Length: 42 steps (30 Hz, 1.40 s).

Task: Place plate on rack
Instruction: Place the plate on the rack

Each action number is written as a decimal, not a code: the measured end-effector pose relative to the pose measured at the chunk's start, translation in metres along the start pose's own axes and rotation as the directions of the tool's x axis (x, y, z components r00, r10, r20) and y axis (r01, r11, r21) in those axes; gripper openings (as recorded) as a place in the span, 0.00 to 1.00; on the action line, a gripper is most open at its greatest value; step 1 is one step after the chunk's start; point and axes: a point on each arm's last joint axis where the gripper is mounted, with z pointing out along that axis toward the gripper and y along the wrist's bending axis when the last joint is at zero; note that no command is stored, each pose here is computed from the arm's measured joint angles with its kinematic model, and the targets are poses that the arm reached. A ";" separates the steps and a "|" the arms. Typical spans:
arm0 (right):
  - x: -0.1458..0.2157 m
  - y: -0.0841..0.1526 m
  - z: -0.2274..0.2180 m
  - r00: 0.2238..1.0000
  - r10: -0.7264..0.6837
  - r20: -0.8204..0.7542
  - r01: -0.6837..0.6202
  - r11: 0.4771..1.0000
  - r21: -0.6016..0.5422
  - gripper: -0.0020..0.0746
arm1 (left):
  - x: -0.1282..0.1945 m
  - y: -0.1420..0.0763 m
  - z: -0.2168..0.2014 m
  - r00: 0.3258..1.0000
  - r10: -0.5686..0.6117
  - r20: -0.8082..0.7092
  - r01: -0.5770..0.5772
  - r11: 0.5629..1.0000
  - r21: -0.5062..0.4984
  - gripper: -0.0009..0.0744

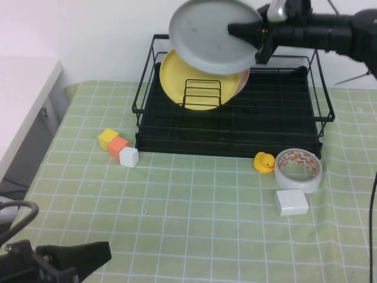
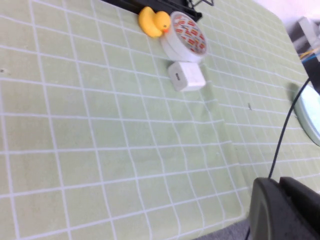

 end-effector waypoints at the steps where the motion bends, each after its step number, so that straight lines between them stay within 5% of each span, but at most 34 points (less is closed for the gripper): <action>1: 0.008 0.000 0.002 1.000 0.006 -0.006 -0.006 1.000 0.007 0.23 | 0.000 0.000 0.000 1.000 0.000 0.003 0.000 1.000 -0.004 0.01; 13: 0.045 0.001 0.015 1.000 -0.018 0.006 0.018 0.996 0.088 0.23 | -0.002 0.003 0.000 1.000 0.019 0.022 -0.019 0.999 -0.037 0.01; 34: 0.070 0.018 0.032 1.000 0.009 -0.008 -0.009 0.998 0.054 0.23 | -0.001 0.007 0.000 0.999 0.042 0.009 -0.041 0.996 -0.074 0.01; 42: 0.080 0.024 0.042 0.998 0.064 -0.027 -0.062 0.995 0.075 0.47 | 0.000 0.005 0.000 0.999 0.033 -0.007 -0.034 0.998 -0.055 0.01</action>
